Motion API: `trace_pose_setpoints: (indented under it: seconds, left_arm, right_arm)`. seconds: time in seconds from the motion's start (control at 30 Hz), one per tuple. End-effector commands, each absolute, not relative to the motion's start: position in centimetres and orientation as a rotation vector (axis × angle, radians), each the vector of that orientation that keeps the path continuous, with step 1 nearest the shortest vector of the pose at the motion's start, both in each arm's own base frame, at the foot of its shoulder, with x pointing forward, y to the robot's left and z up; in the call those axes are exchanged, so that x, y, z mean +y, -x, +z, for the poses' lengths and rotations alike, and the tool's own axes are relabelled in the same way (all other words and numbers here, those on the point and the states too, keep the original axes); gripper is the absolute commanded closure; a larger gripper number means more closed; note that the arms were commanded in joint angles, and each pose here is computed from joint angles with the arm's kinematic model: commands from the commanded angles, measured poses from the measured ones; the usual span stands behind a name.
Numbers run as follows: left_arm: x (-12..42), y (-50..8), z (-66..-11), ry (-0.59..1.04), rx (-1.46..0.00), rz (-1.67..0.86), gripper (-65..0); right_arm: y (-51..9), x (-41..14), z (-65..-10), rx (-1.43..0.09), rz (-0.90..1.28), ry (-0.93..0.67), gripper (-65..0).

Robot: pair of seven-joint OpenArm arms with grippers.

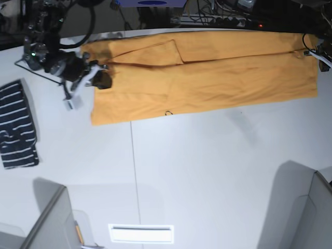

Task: Fold the T-shirt properly
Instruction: 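Lower the held hem onto the shirt body with both grippers, then adjust grips on the folded edge ends with both grippers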

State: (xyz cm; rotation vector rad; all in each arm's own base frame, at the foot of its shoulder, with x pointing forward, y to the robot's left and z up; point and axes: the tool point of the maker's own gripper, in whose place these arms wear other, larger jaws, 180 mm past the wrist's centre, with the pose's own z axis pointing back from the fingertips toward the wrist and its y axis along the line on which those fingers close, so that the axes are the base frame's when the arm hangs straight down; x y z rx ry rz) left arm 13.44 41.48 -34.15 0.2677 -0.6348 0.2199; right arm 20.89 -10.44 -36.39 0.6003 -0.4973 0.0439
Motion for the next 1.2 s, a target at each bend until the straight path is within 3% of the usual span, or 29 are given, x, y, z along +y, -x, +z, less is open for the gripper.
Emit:
trace_pose_setpoints:
  seconds: [0.0, 0.27, 0.43, 0.7, 0.9, 1.07, 1.17]
  left_arm:
    - [42.2, -14.2, -33.4, -0.279, -0.669, 0.226, 0.0]
    - [44.4, -13.6, -38.3, -0.275, -0.548, 0.344, 0.0]
    - [42.9, -15.2, -41.5, -0.222, -0.481, 0.322, 0.0]
    - [42.2, -18.5, -44.1, -0.196, -0.473, 0.320, 0.0]
    - [42.4, -22.3, -42.5, -0.191, -0.542, 0.328, 0.0]
    - [43.8, -23.4, -39.9, -0.215, -0.531, 0.326, 0.0]
    - [43.8, -24.7, -36.8, -0.218, -0.629, 0.307, 0.0]
  right_arm:
    - [-21.2, -10.4, -36.1, -0.512, 0.050, -0.605, 0.0]
    - [-21.4, -11.5, -40.9, -0.432, -0.060, -0.613, 0.0]
    - [-21.8, -13.8, -43.7, -0.388, -0.128, -0.580, 0.0]
    - [-25.4, -15.5, -45.1, -0.378, -0.195, -0.575, 0.0]
    - [-29.1, -16.1, -44.5, -0.402, -0.220, -0.587, 0.0]
    - [-30.9, -14.9, -40.4, -0.488, -0.127, -0.607, 0.0]
    - [-31.1, -12.7, -37.5, -0.560, -0.056, -0.636, 0.0]
